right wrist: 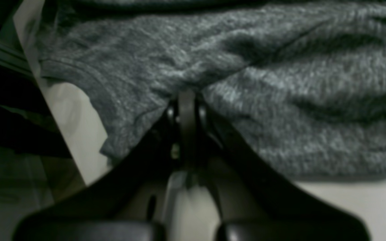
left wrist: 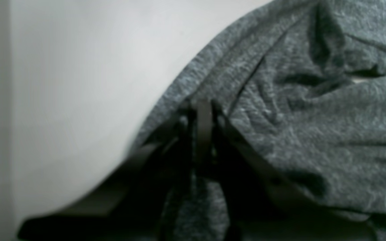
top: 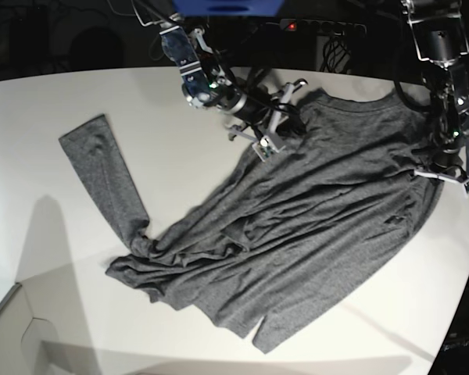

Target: Layout the t-shirt on the table in an organized manner, then fold the t-shirt properly

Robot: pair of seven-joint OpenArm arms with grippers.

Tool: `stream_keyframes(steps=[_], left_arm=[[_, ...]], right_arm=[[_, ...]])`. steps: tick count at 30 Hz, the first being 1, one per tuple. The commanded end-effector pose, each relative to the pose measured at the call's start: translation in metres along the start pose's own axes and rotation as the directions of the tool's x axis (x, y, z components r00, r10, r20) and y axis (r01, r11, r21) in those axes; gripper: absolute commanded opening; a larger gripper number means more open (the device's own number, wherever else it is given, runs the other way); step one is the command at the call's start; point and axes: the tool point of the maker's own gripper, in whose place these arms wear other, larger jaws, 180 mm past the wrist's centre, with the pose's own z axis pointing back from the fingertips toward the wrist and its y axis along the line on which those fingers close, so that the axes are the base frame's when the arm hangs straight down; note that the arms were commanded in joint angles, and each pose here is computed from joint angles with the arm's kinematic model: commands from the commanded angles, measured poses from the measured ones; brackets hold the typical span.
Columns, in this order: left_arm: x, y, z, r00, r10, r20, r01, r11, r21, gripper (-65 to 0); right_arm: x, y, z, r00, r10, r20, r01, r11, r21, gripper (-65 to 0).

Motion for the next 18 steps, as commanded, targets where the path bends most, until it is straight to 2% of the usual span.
stream_keyframes(steps=[1, 18], left_arm=[[0.016, 0.001, 0.0, 1.0, -0.006, 0.029, 0.006, 1.0, -0.001, -62.4], [0.035, -0.01, 0.007, 0.997, -0.02, 0.078, 0.023, 0.999, -0.03, -62.4]], right_arm=[[-0.045, -0.01, 0.007, 0.982, 0.025, -0.187, -0.035, 0.998, -0.049, -65.0], [-0.048, -0.014, 0.009, 0.981, 0.03, -0.194, -0.041, 0.998, -0.055, -65.0]])
